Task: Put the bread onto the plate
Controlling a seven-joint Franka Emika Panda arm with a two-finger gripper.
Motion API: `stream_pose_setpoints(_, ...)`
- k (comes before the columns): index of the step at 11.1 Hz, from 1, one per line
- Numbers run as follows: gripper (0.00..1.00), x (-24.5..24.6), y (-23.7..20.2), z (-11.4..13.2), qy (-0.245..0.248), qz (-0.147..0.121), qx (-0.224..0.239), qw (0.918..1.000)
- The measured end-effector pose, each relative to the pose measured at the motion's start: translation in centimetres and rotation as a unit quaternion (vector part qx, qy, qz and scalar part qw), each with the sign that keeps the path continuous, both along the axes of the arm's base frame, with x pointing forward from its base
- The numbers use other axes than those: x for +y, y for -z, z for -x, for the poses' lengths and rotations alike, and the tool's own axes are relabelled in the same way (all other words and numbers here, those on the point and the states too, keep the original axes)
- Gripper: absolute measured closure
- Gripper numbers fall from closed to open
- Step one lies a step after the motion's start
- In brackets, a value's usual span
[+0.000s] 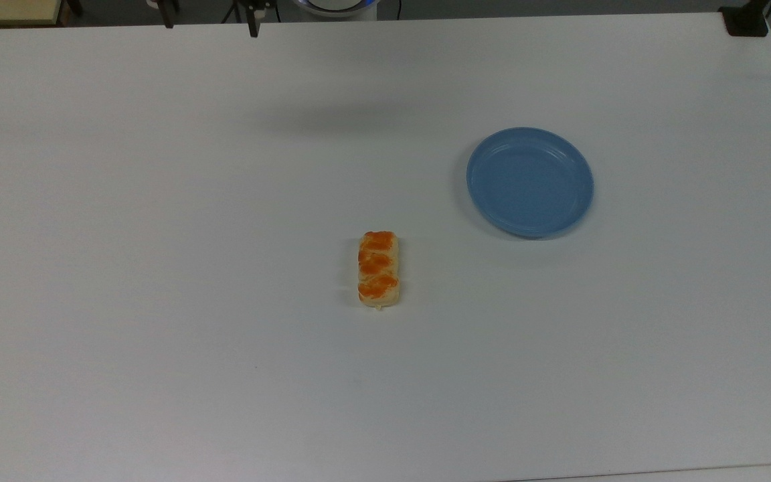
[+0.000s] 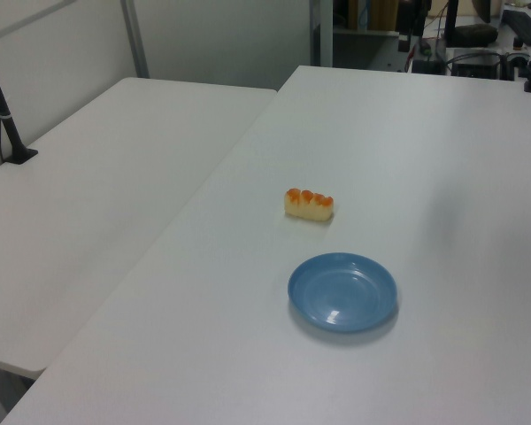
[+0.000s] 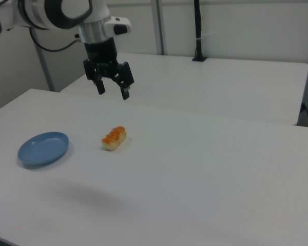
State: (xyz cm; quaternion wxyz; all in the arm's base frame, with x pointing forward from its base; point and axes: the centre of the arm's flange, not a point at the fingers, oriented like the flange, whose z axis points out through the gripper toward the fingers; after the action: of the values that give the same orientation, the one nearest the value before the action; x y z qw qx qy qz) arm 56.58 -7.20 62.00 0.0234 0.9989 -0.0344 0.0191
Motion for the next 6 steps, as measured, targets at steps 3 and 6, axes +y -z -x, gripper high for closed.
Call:
stream_pose_setpoints(3,0.00,0.3,3.0,-2.7,-0.006,0.006,-0.011,0.9999)
stream_pose_setpoints(6,0.00,3.1,6.6,-5.8,-0.007,0.009,-0.030,0.9995)
